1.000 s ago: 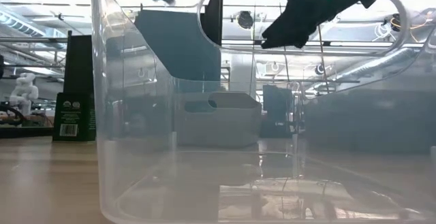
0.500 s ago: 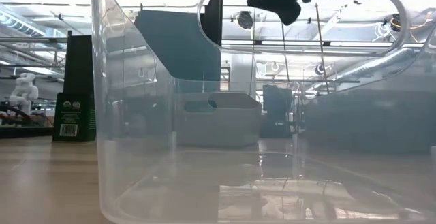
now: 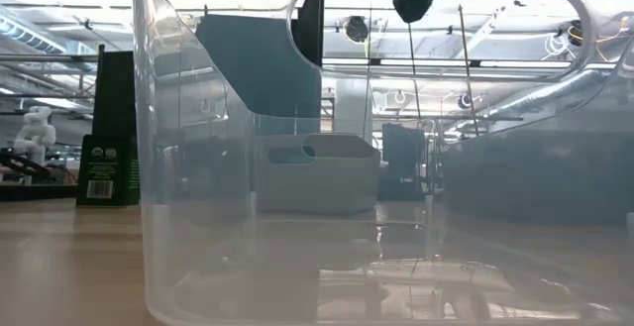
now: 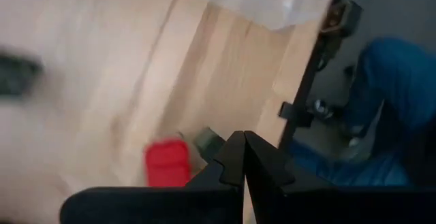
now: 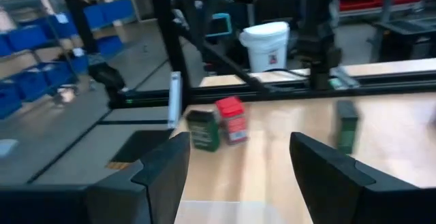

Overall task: Sort spices by type
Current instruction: Put the black spice can into the gray bin

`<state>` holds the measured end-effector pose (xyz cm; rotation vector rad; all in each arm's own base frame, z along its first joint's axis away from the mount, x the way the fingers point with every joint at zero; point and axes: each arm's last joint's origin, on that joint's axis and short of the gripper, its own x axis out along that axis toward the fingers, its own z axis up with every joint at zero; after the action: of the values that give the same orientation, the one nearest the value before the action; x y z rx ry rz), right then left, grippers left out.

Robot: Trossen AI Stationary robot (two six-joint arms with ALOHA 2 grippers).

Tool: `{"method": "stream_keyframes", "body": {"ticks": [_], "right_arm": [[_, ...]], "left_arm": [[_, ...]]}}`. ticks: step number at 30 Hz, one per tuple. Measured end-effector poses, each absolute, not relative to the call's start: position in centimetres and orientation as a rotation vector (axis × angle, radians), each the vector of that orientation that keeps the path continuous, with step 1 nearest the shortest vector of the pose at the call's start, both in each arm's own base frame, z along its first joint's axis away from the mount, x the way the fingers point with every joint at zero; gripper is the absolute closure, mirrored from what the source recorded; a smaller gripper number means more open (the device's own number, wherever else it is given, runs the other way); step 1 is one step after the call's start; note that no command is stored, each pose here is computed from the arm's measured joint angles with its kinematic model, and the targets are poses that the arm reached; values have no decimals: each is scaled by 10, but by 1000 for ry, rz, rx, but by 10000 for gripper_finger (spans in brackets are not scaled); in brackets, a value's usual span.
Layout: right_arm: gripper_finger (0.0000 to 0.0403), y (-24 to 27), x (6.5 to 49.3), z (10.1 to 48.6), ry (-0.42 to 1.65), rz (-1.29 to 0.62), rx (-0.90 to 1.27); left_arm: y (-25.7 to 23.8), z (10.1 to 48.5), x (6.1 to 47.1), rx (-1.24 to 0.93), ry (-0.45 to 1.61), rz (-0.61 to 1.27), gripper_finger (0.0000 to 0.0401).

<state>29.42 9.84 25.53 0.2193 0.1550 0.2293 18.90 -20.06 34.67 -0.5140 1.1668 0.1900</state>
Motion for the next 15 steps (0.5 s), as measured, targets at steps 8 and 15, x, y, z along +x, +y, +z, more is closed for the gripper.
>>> {"method": "stream_keyframes", "body": {"ticks": [8, 15], "right_arm": [[165, 122, 298, 239, 176, 268, 212], [165, 127, 297, 238, 178, 285, 230]], "left_arm": [[-238, 306, 197, -686, 1397, 362, 389], [-250, 278, 210, -639, 1527, 411, 367]]}}
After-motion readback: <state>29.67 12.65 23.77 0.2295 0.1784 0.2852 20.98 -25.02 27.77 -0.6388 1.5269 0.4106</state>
